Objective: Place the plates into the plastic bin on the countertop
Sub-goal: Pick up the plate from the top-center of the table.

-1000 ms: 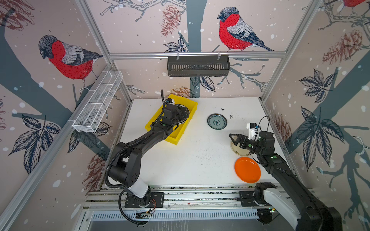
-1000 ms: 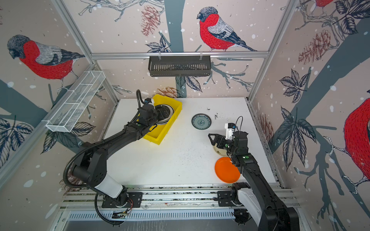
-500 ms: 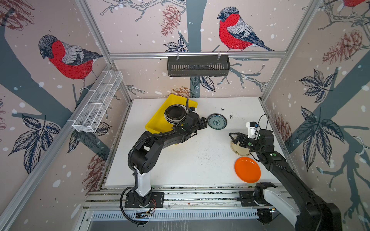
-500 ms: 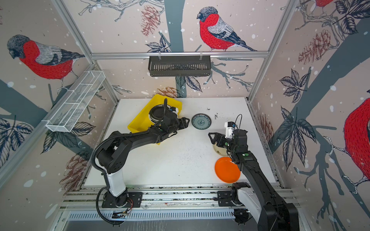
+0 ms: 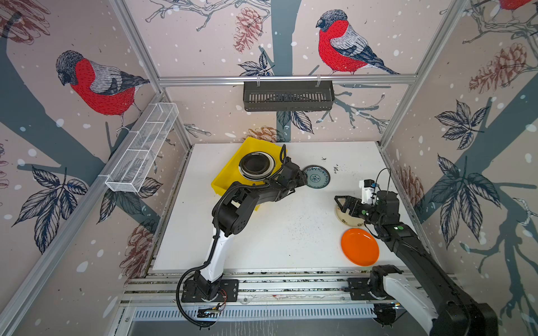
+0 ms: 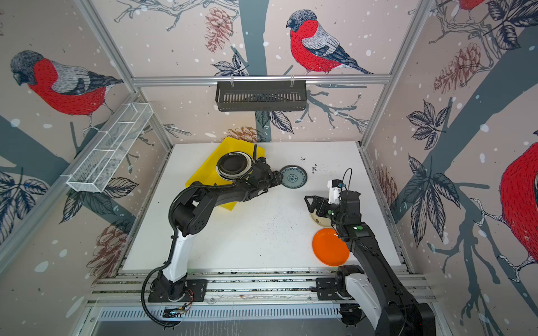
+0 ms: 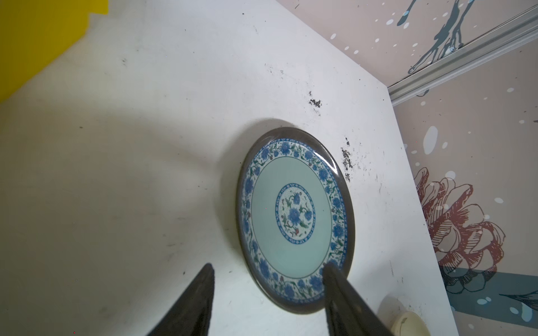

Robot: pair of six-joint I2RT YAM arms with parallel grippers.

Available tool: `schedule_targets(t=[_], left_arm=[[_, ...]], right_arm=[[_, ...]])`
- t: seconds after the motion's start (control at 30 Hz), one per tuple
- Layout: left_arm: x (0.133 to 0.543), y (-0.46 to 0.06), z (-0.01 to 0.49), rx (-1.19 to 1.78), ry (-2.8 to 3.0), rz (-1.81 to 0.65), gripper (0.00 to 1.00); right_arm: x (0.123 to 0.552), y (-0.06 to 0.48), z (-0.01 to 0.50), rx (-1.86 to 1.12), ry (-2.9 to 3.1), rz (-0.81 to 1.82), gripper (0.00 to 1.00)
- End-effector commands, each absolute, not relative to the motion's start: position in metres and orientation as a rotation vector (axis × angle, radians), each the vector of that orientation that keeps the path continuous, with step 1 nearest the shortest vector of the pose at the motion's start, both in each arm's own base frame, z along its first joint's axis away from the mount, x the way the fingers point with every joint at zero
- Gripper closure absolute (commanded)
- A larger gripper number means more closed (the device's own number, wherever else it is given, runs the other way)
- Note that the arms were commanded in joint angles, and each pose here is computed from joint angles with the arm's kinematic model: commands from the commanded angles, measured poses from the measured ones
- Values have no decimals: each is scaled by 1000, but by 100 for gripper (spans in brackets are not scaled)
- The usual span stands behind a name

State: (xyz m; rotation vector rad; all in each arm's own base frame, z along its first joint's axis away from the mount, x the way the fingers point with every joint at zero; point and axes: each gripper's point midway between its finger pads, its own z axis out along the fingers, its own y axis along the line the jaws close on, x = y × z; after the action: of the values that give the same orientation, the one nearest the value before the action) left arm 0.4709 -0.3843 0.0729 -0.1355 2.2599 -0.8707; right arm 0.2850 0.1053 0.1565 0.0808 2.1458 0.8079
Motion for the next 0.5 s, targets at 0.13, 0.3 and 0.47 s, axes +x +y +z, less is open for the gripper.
schedule_targets(t=[0.13, 0.3, 0.47], left_arm=[[475, -395, 54, -99, 2305, -865, 50], [481, -396, 48, -84, 2336, -808, 50], [486, -399, 39, -67, 2355, -784, 59]], right_arm=[[283, 101, 148, 81, 2159, 776, 10], [281, 102, 144, 96, 2152, 802, 10], [279, 104, 141, 99, 2154, 817, 10]])
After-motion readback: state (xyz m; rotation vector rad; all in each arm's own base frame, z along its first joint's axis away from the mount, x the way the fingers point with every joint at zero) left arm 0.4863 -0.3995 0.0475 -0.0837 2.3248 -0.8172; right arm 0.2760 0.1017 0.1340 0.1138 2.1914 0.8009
